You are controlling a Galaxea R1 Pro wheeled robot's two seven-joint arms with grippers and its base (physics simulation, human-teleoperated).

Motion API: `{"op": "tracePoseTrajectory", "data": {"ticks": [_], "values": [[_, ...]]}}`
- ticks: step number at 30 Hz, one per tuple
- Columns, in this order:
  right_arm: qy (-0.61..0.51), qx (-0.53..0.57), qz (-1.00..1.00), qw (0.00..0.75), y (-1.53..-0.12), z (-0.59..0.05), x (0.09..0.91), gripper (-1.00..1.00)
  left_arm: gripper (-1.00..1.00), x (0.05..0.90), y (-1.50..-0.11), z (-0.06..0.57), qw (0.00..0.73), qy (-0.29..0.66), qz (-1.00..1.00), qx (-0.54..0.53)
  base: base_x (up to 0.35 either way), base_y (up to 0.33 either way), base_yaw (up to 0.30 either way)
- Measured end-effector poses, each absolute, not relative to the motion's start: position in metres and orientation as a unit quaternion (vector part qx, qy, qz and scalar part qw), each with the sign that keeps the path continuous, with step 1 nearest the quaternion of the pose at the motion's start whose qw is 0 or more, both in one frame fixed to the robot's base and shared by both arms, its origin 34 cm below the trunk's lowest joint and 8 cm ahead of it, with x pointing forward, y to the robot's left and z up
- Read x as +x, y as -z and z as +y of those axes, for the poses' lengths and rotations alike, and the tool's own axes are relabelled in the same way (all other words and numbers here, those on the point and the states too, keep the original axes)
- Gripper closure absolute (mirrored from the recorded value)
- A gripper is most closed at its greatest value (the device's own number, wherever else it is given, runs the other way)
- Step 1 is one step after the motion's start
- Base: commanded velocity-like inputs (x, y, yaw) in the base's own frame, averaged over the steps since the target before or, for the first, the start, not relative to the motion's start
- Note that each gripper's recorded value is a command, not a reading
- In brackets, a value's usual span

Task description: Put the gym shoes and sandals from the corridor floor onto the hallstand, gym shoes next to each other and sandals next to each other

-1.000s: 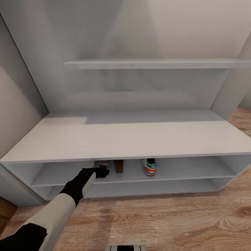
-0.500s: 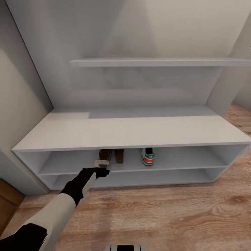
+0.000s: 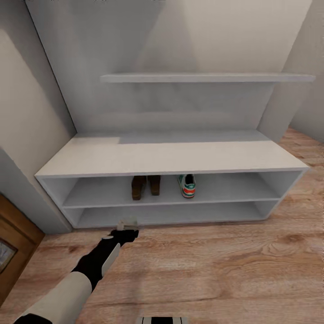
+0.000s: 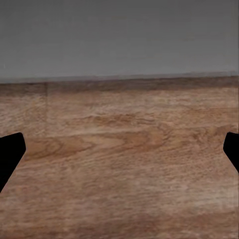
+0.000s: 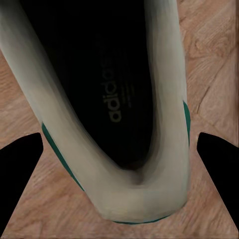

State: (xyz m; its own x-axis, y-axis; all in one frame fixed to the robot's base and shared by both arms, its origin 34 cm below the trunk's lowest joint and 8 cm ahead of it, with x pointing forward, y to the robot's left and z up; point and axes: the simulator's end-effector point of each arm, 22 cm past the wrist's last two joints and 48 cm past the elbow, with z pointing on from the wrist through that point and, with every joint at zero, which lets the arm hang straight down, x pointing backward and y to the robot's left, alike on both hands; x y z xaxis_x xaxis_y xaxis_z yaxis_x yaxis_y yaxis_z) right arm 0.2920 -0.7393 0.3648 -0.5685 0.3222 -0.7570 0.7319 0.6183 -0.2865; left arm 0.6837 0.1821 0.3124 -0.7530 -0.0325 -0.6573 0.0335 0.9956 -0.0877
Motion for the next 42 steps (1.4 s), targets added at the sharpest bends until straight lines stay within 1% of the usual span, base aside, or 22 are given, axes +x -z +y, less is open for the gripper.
{"op": "tracePoseTrajectory", "data": {"ticks": [5, 10, 12, 19, 20, 30, 36, 42], "values": [[0.301, 0.316, 0.833, 0.34, -0.365, -0.739, 0.292, 1.0, -1.0, 0.645, -0.283, 0.206, 0.357, 0.04, 0.933, -0.006, -0.33, 0.0, 0.0], [0.299, 0.318, 0.833, 0.339, -0.363, -0.737, 0.292, 1.0, -1.0, 0.604, -0.263, 0.225, 0.379, 0.07, 0.923, 0.01, -0.247, 0.0, 0.0], [0.298, 0.319, 0.833, 0.339, -0.361, -0.735, 0.291, 1.0, -1.0, 0.574, -0.254, 0.24, 0.382, 0.097, 0.918, 0.035, -0.043, 0.0, 0.0], [0.297, 0.319, 0.833, 0.34, -0.361, -0.734, 0.292, 1.0, -1.0, 0.532, -0.243, 0.262, 0.361, 0.136, 0.92, 0.07, -0.016, 0.0, 0.0], [0.297, 0.318, 0.833, 0.341, -0.361, -0.734, 0.292, 1.0, -1.0, 0.521, -0.247, 0.276, 0.376, 0.156, 0.91, 0.084, -0.001, 0.0, 0.0], [0.297, 0.317, 0.832, 0.344, -0.362, -0.733, 0.294, 1.0, -1.0, 0.45, -0.217, 0.311, 0.376, 0.14, 0.913, 0.076, 0.0, 0.0, 0.0], [0.299, 0.316, 0.831, 0.347, -0.365, -0.735, 0.296, 1.0, -1.0, 0.439, -0.213, 0.316, 0.373, 0.136, 0.915, 0.074, 0.0, 0.0, 0.0], [0.298, 0.317, 0.832, 0.345, -0.363, -0.734, 0.294, 1.0, -1.0, 0.443, -0.215, 0.311, 0.378, 0.138, 0.912, 0.075, 0.0, -0.264, 0.0]]}}
